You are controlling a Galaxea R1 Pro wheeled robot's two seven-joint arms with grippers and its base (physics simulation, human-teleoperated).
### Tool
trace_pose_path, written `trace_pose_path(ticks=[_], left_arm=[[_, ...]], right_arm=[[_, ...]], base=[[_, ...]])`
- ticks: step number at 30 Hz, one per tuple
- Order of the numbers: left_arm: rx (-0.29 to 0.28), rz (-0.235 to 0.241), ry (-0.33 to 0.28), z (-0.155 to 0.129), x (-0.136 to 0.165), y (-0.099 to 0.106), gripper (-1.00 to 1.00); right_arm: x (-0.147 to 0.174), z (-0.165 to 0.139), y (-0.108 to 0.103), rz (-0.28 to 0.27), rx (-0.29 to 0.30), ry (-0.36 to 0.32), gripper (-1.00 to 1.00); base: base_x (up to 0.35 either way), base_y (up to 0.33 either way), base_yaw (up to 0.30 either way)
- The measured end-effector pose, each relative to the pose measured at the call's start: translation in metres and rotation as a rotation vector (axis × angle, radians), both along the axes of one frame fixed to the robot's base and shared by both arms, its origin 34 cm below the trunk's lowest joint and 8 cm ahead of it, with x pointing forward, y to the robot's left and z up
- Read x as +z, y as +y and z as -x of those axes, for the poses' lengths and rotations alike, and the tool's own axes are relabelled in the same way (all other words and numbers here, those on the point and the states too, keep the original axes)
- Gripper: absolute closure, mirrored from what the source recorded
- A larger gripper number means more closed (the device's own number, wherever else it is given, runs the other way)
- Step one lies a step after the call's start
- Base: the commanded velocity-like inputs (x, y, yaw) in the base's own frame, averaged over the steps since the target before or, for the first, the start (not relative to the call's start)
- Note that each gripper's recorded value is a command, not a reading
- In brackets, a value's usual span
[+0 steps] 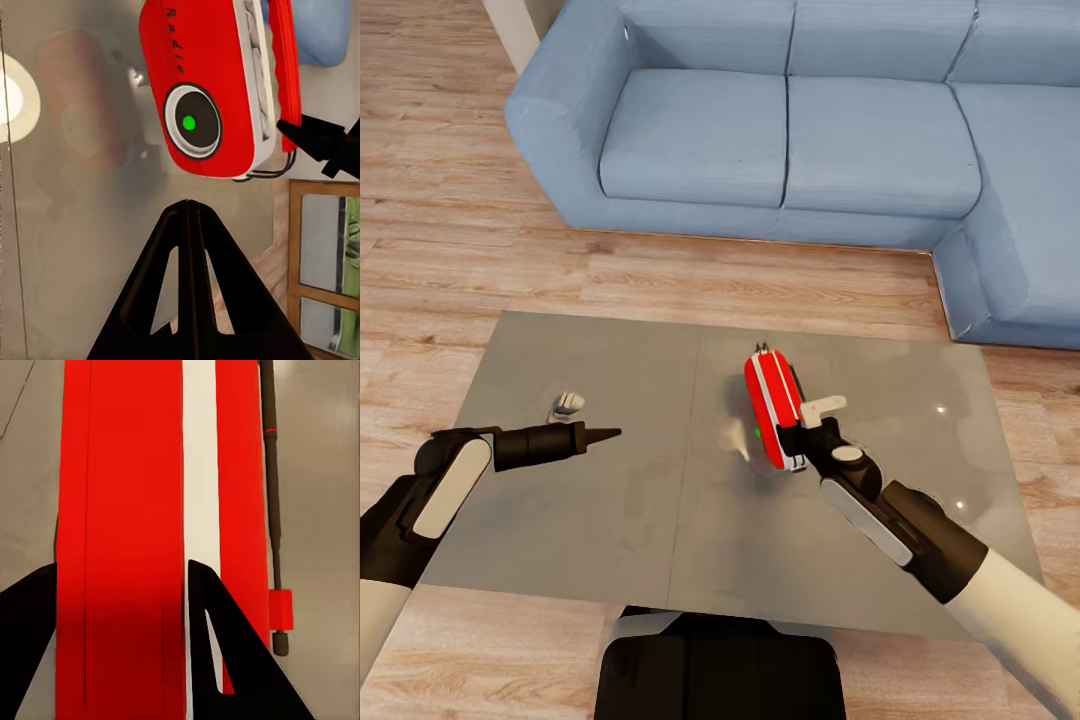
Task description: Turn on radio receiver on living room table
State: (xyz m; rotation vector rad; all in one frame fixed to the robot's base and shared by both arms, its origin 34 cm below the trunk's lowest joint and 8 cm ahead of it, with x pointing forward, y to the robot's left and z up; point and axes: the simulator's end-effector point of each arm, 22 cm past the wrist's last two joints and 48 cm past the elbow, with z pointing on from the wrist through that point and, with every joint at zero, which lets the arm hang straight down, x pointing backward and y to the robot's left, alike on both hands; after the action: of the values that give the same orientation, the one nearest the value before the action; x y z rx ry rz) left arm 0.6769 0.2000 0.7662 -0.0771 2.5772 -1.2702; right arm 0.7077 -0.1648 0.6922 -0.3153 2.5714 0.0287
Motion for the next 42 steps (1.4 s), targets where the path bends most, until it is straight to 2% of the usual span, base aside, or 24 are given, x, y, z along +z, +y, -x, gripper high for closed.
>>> trace_pose_path(ticks=[42], left_arm=[[0.004,0.0,0.008,0.0013,-0.003,0.0001,1.0]], right_arm=[[-0.0103,0.0056,-0.0058,0.009,-0.008,0.017,1.0]], base=[[0.0,0.0,0.0]])
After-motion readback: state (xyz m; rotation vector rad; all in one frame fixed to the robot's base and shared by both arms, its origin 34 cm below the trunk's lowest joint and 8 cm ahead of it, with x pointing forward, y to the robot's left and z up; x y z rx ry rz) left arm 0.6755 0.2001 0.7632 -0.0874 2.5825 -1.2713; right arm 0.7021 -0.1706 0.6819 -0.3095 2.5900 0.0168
